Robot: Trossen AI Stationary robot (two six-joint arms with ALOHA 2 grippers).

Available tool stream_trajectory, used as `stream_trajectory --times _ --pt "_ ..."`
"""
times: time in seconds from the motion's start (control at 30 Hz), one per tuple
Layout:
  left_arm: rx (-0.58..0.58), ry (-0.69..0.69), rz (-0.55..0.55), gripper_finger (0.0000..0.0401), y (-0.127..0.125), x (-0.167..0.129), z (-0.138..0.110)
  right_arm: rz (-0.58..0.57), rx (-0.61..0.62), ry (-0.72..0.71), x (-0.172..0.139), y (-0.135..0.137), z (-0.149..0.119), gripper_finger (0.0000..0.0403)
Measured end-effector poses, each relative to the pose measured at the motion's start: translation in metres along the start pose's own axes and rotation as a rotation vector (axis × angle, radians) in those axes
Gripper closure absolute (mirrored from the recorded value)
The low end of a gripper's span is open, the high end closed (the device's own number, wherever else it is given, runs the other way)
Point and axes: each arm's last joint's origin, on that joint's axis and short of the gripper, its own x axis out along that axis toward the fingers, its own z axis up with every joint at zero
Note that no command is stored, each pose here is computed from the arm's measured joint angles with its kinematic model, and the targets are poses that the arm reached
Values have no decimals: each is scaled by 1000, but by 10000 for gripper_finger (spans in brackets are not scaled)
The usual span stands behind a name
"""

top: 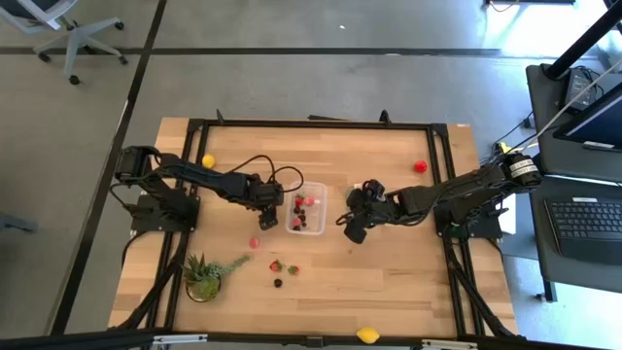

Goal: Pick and placing Produce into tupperware
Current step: Put the strawberry into the transparent bin

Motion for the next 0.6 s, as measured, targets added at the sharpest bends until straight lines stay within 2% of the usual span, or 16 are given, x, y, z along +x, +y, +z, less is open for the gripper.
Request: stream_trajectory --times 0.27,0.6 --pt "33 11 1 125 -2 8 0 0 -18 1 0 0 0 100" --pt "44 39 -28 198 -5 17 0 28 -23 24 0 1 -1 100"
